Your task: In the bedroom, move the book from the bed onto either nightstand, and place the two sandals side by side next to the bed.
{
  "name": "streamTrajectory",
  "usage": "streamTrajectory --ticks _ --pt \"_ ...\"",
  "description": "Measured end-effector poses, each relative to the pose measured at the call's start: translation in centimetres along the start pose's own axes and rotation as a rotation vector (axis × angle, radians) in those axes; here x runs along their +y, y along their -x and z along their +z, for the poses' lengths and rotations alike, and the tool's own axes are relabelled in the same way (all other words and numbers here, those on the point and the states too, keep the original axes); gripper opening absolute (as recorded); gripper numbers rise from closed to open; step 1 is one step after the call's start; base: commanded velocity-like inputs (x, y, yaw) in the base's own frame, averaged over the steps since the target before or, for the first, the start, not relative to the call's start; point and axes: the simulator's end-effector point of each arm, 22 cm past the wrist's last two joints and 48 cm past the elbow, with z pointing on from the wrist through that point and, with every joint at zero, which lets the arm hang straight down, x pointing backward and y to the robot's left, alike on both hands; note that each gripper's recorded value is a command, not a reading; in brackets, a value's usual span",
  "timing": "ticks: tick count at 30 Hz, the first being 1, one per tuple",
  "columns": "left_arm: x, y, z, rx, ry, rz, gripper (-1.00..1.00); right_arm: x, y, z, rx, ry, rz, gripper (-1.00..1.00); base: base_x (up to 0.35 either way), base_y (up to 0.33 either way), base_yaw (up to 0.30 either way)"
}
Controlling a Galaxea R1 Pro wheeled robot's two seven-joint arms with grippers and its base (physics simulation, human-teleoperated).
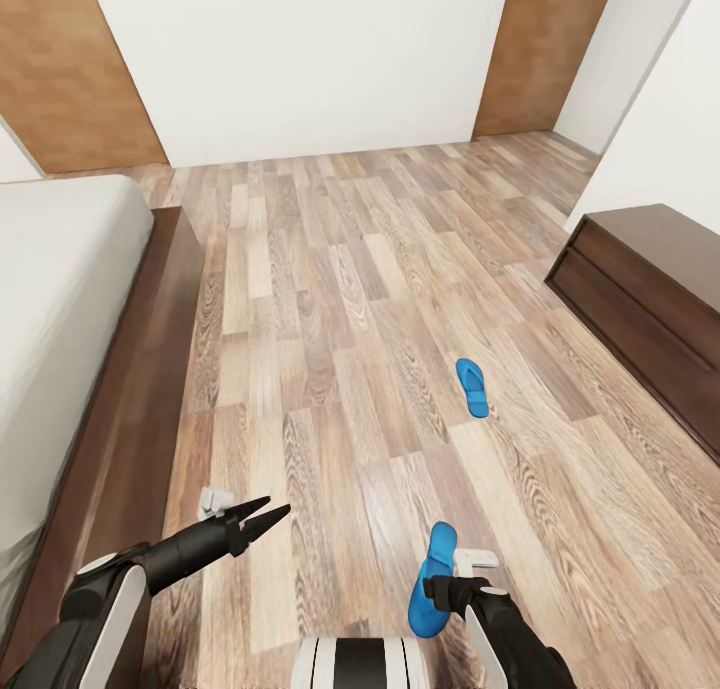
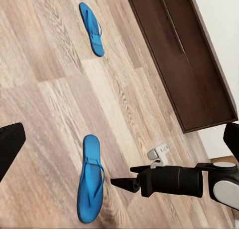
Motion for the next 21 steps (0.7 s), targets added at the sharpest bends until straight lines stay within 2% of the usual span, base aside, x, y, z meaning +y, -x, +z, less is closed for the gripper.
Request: streamTrajectory --ticks 14,21 --pt "1.9 -2.1 0.6 0.032 0.016 -0.047 1.00 -0.2 -2.6 1.6 0.057 -0.003 0.003 1.00 0.000 0.000 0.000" --pt "1.9 -2.0 0.6 0.032 0.015 -0.048 1.00 -0.2 -2.6 1.6 0.057 -0.003 0.003 1.00 0.000 0.000 0.000"
